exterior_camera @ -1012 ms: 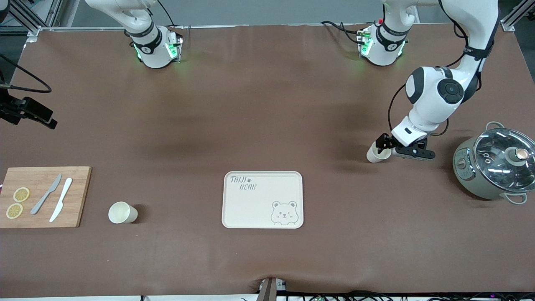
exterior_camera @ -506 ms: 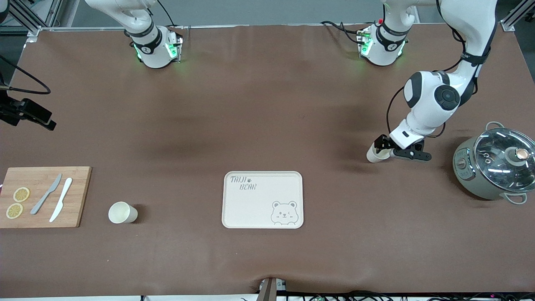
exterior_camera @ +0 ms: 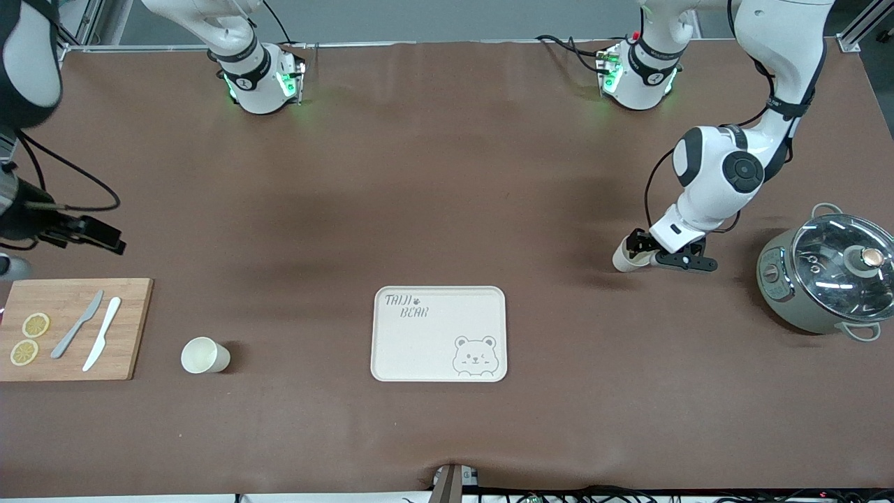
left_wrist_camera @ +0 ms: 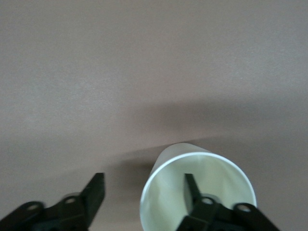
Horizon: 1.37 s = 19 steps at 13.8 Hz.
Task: Place white IKEA cup upright on tray with both arms
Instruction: 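Carry the cup with the left gripper while the right gripper reaches the other cup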
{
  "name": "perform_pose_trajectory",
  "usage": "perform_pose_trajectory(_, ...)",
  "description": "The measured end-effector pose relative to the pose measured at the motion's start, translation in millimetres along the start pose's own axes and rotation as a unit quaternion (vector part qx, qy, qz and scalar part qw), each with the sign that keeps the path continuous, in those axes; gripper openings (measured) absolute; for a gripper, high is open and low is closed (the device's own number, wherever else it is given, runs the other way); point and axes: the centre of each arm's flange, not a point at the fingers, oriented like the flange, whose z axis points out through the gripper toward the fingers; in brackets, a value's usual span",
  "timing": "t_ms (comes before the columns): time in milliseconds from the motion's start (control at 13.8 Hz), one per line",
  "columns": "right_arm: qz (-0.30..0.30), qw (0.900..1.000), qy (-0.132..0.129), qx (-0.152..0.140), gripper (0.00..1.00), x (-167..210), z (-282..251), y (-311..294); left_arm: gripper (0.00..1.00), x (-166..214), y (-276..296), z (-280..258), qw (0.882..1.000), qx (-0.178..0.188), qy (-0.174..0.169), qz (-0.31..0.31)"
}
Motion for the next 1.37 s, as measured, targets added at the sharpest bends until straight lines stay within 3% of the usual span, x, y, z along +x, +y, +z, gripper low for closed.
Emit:
perform_pose_trajectory(289, -0.001, 0.999, -0.043, -0.008, 1.0, 22.5, 66.2, -4.2, 0.26, 2.4, -1.5, -1.7, 1.0, 0.0, 0.003, -0.001)
perform_pose_trajectory(434, -0.001, 0.999, -0.035, -0.009, 1.0, 37.2, 93.9, -6.4, 0.06, 4.9, -0.9, -3.5, 1.0, 0.0, 0.006, -0.001)
perform_pose_trajectory(867, 0.001, 1.0, -0.024, -0.013, 1.0, 68.9, 179.2, -6.9, 0.04, 48.3, 47.6, -18.3, 0.999, -0.011, 0.034, -0.031)
perform_pose_trajectory(1012, -0.003, 1.0, -0.014, -0.013, 1.0, 75.5, 196.8, -11.8, 0.04, 67.2, 75.8, -19.8, 0.999, -0.017, 0.012, -0.044)
perform_pose_trajectory(1229, -0.016, 1.0, 0.022, -0.006, 1.0, 85.5, 209.0, -29.9, 0.04, 102.6, 125.6, -31.9, 0.996, -0.023, -0.022, -0.08)
perform_pose_trajectory(1373, -0.024, 0.999, 0.038, 0.0, 1.0, 89.3, 216.3, -41.9, 0.04, 119.0, 172.3, -27.8, 0.994, -0.024, -0.028, -0.099)
